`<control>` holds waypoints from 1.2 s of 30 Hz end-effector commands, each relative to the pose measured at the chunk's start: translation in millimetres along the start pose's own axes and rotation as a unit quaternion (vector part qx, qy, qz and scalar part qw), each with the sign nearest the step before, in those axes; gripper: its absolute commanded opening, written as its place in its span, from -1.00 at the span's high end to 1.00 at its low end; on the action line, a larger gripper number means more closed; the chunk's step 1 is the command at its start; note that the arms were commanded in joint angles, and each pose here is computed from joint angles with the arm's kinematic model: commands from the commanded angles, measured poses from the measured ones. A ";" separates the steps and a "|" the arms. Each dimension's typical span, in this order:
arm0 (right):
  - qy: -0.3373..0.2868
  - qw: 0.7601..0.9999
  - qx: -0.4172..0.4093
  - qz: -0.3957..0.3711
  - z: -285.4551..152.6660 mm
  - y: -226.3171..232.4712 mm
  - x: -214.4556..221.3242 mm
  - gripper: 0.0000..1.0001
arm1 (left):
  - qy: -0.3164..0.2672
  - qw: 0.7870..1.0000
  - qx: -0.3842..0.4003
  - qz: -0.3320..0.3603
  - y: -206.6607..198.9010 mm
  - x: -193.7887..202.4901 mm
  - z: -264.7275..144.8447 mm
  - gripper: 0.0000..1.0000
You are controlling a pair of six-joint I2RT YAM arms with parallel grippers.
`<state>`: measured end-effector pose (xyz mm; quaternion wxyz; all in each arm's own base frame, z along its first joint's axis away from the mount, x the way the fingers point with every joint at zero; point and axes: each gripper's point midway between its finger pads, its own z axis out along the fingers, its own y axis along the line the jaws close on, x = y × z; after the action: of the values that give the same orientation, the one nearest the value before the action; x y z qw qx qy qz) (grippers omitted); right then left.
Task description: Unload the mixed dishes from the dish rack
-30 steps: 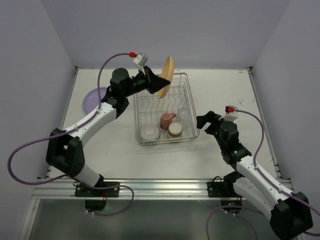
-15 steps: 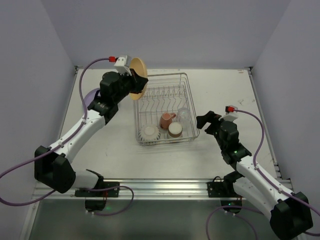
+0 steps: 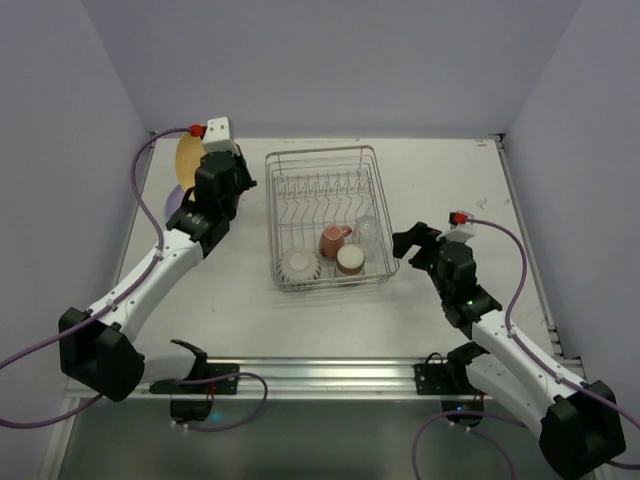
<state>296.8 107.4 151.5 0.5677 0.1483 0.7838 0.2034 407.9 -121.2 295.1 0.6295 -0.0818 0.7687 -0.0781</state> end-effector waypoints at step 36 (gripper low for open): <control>-0.003 0.999 -0.035 -0.013 6.9 16.9 -7.1 -0.86 | 0.026 0.973 -0.220 0.064 89.8 55.8 80.6 1.00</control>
<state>297.6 117.0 143.0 0.5532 0.1288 0.7948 0.2138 454.5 -55.6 175.8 0.5398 -0.1324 0.8204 0.1345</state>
